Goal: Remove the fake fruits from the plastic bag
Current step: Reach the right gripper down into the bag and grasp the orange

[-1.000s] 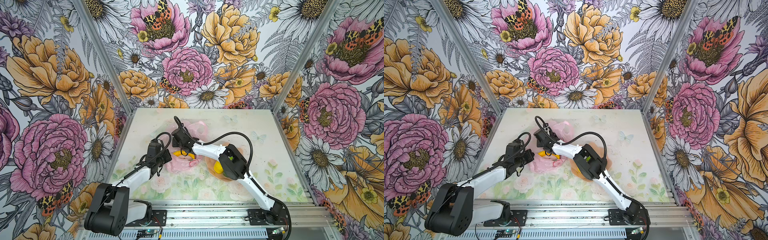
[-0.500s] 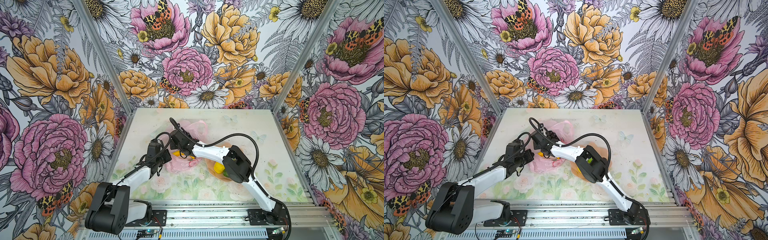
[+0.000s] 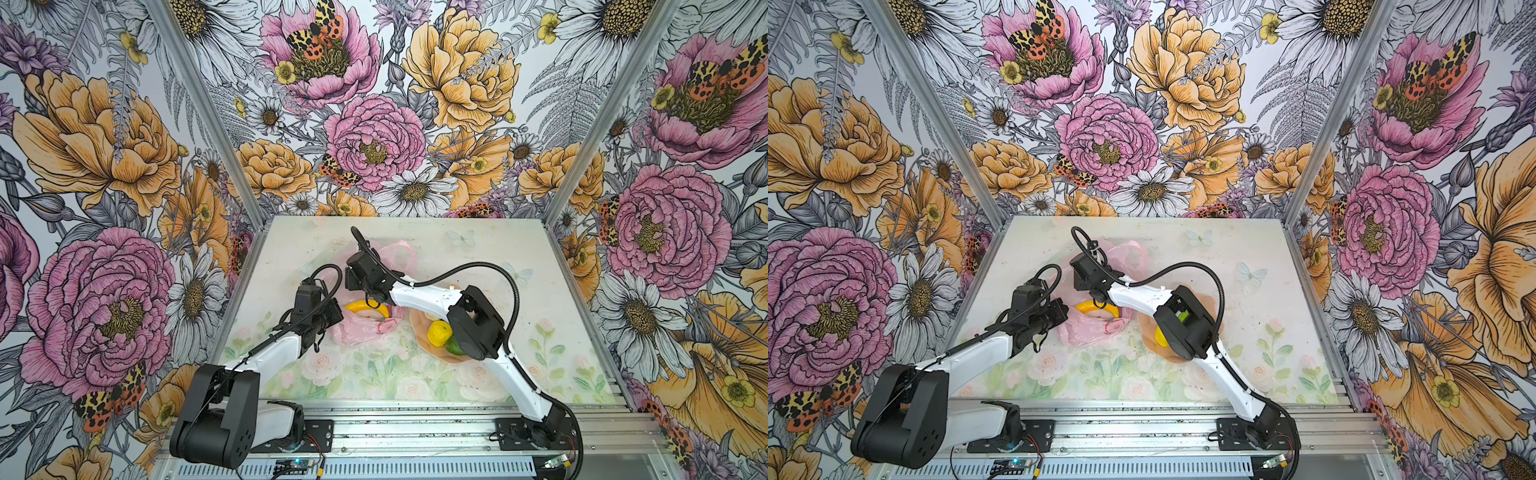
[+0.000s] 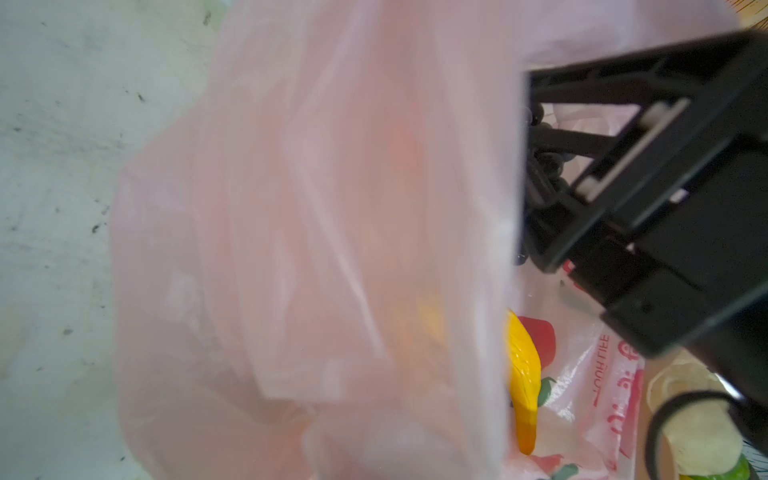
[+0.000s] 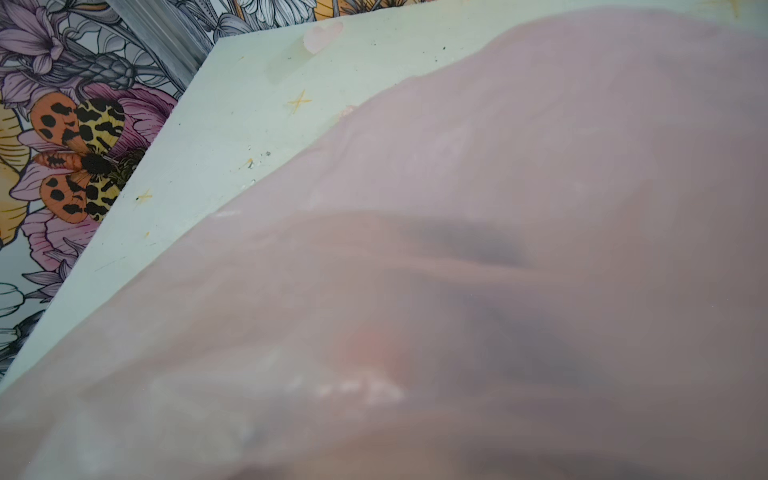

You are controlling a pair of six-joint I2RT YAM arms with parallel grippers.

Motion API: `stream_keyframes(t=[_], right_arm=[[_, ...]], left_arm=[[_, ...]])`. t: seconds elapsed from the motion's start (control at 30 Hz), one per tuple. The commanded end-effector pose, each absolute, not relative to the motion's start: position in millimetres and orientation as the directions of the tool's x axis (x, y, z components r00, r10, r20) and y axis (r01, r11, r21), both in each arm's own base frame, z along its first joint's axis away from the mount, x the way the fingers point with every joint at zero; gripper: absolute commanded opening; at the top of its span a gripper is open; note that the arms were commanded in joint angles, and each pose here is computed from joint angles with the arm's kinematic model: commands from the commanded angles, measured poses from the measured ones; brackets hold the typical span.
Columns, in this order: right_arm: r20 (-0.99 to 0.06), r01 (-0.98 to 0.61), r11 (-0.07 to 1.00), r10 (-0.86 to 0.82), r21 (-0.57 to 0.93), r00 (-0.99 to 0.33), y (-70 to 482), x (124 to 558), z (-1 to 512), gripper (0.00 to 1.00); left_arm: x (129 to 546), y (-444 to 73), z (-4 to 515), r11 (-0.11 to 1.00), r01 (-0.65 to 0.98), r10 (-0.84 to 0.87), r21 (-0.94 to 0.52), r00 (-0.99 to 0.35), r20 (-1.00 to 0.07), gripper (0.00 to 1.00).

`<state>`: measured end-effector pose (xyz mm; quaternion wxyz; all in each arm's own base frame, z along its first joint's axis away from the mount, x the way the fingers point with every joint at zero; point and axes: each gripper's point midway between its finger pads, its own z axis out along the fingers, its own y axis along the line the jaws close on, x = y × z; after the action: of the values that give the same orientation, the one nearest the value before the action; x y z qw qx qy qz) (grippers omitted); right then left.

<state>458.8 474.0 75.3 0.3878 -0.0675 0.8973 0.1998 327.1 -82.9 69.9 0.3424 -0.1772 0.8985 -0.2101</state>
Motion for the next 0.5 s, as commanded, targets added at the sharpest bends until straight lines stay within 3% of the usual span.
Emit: stream_keyframes(t=[0.0,0.17,0.47], right_arm=[[-0.714,-0.292,0.895,0.041,0.337,-0.699,490,460,70,0.71],[-0.709,-0.294,0.891,0.044,0.347,-0.704,495,466,66,0.74],[-0.697,-0.262,0.912,0.035,0.315,-0.716,492,474,49,0.69]], left_arm=[[330,-85,73,0.845,-0.150,-0.457,-0.513,-0.701,-0.547,0.00],[330,-83,74,0.847,-0.153,-0.458,-0.509,-0.696,-0.553,0.00],[330,-84,72,0.846,-0.153,-0.457,-0.510,-0.700,-0.549,0.00]])
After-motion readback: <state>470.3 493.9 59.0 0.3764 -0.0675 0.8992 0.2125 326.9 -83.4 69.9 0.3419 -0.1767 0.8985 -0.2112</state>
